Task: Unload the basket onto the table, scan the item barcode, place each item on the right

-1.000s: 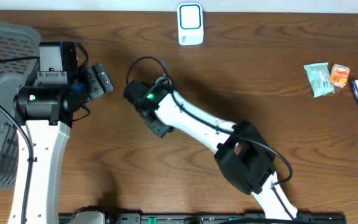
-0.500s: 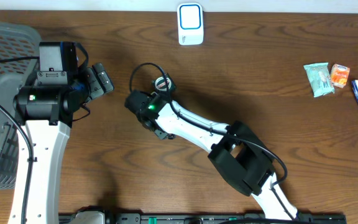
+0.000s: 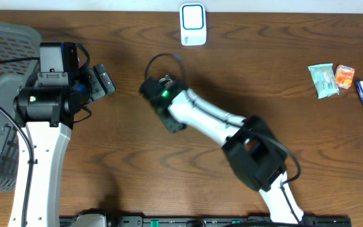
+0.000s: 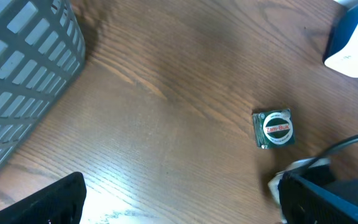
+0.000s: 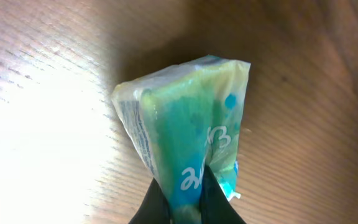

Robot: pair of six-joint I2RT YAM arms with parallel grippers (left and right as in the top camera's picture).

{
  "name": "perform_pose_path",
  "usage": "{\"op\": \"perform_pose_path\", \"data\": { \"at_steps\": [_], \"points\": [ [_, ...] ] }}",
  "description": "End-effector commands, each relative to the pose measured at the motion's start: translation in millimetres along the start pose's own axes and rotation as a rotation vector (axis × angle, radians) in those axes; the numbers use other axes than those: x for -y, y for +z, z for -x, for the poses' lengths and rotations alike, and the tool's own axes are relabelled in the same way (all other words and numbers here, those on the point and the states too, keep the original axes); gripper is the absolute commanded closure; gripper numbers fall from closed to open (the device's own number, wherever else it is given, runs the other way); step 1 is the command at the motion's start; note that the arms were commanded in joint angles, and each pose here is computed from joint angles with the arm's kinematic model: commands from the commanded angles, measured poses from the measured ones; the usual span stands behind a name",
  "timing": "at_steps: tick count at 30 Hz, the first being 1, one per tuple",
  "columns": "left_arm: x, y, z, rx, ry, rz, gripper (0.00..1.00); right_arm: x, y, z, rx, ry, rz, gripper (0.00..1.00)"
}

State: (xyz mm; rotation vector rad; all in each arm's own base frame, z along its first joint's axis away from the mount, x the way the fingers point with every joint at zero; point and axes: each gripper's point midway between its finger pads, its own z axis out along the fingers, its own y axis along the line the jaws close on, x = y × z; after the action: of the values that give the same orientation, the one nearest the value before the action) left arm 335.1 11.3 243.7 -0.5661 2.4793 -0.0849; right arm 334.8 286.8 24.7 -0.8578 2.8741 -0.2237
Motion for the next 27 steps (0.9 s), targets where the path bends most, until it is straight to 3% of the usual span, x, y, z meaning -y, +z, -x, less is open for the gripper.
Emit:
{"op": "perform_pose_path", "data": {
  "at_steps": [1,6,11,16,20,22,25,27],
  "points": [
    [-4.0,0.5,1.6,0.007,0.002,0.018,0.02,1.9,-22.0,16.5,0.003,0.025,0.325,0.99],
    [-4.0,0.5,1.6,0.007,0.003,0.018,0.02,11.0,-51.3,21.8,0.053,0.045,0.848,0.99],
    [-4.0,0.5,1.6,0.007,0.003,0.018,0.02,49.9,-54.1,7.7,0.111,0.130,1.098,0.99],
    [-4.0,0.5,1.6,0.007,0.003,0.018,0.02,79.8,-20.1,-22.8,0.084,0.292,1.166,0.99],
    [-4.0,0.5,1.7,0.007,0.002,0.018,0.02,108.4,8.6,-47.3,0.028,0.421,1.105,0.97],
    [-4.0,0.5,1.6,0.007,0.003,0.018,0.02,128.3,24.1,-59.3,-0.026,0.499,1.017,0.90],
    [-4.0,0.5,1.6,0.007,0.002,0.018,0.02,158.5,37.0,-73.5,-0.089,0.598,0.898,0.70],
    [-4.0,0.5,1.6,0.007,0.003,0.018,0.02,175.0,34.8,-78.3,-0.103,0.626,0.863,0.66]
  ]
}}
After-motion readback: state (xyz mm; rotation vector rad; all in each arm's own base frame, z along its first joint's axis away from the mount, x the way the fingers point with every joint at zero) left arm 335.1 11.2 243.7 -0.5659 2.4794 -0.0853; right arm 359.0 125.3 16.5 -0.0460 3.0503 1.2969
